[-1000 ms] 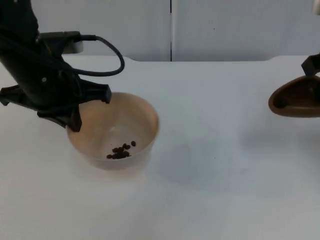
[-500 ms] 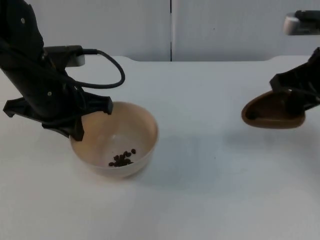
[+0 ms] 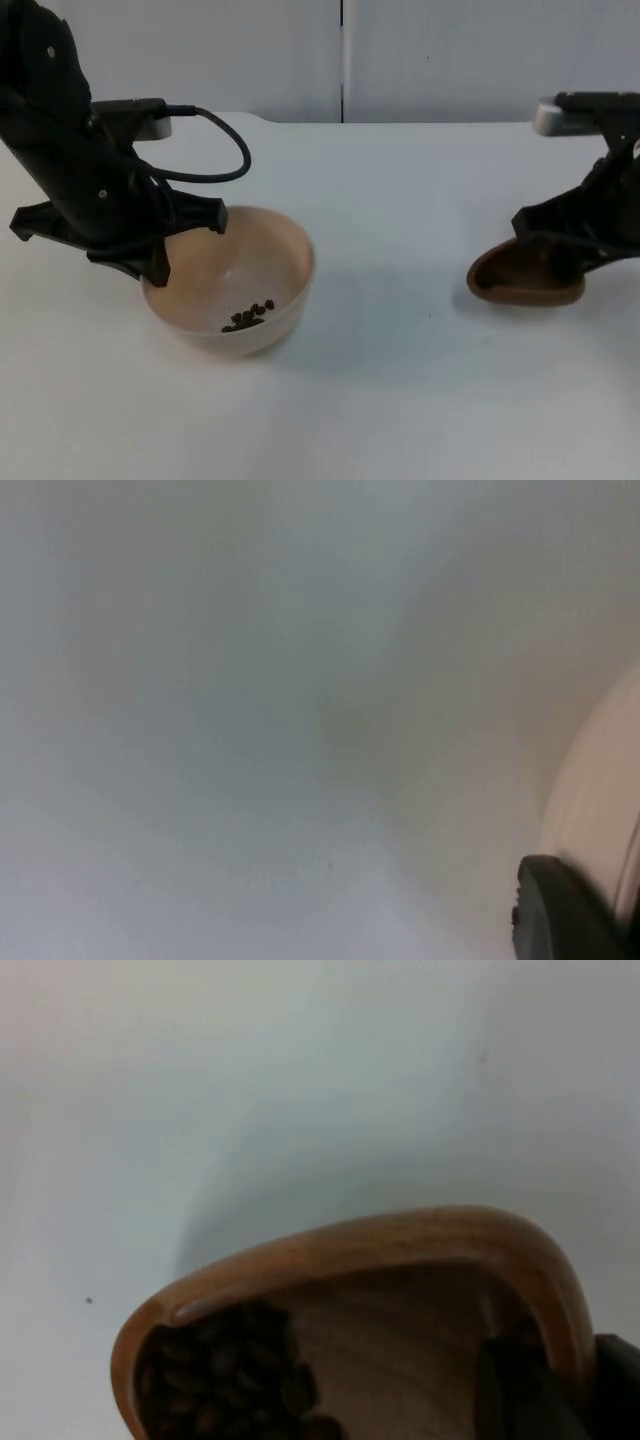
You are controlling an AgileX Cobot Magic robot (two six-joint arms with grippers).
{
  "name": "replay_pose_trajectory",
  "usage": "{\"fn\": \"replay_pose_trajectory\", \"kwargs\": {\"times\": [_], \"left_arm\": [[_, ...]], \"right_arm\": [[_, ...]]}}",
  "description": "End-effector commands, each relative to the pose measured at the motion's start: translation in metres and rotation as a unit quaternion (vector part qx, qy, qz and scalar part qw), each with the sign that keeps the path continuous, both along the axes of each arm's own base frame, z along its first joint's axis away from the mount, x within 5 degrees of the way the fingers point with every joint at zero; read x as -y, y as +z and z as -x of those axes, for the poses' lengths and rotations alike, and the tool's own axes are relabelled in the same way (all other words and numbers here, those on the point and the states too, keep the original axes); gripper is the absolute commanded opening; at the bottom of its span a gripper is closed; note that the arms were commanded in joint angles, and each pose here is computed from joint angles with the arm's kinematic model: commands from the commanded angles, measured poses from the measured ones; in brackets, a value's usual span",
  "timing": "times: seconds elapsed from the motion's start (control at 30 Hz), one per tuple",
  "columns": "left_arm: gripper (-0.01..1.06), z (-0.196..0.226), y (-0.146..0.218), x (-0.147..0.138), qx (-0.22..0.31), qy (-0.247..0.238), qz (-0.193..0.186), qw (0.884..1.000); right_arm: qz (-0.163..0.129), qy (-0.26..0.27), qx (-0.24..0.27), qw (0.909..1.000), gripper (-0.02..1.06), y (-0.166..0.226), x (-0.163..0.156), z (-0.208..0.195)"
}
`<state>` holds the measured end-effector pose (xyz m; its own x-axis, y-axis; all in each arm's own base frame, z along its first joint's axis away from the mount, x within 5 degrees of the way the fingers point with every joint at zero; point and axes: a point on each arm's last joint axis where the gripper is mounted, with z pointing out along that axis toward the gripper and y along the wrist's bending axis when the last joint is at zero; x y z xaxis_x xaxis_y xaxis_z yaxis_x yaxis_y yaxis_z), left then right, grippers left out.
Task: Pick up the bowl with the left hand and pour the coffee beans from the cup into the bowl with the right hand.
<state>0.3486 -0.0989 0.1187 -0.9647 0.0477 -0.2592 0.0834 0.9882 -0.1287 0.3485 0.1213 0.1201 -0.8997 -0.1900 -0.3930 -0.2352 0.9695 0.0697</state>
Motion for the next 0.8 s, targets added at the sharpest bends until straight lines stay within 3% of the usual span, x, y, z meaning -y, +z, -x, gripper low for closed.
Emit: {"fn": "replay_pose_trajectory", "kwargs": {"times": [0.0, 0.5, 0.77], "left_arm": [[0.0, 0.0, -0.003, -0.001, 0.0, 0.004, 0.002, 1.0], [0.0, 0.0, -0.003, 0.0, -0.002, 0.006, 0.004, 1.0], [0.0, -0.001, -0.003, 0.0, 0.002, 0.006, 0.004, 1.0]], "right_arm": [[-0.003, 0.0, 0.004, 1.0, 0.0, -0.004, -0.002, 0.0], [-0.005, -0.016, -0.006, 0.9998, 0.0, -0.02, -0.003, -0.002], [-0.005, -0.016, -0.006, 0.9998, 0.15, -0.02, -0.003, -0.002]]}}
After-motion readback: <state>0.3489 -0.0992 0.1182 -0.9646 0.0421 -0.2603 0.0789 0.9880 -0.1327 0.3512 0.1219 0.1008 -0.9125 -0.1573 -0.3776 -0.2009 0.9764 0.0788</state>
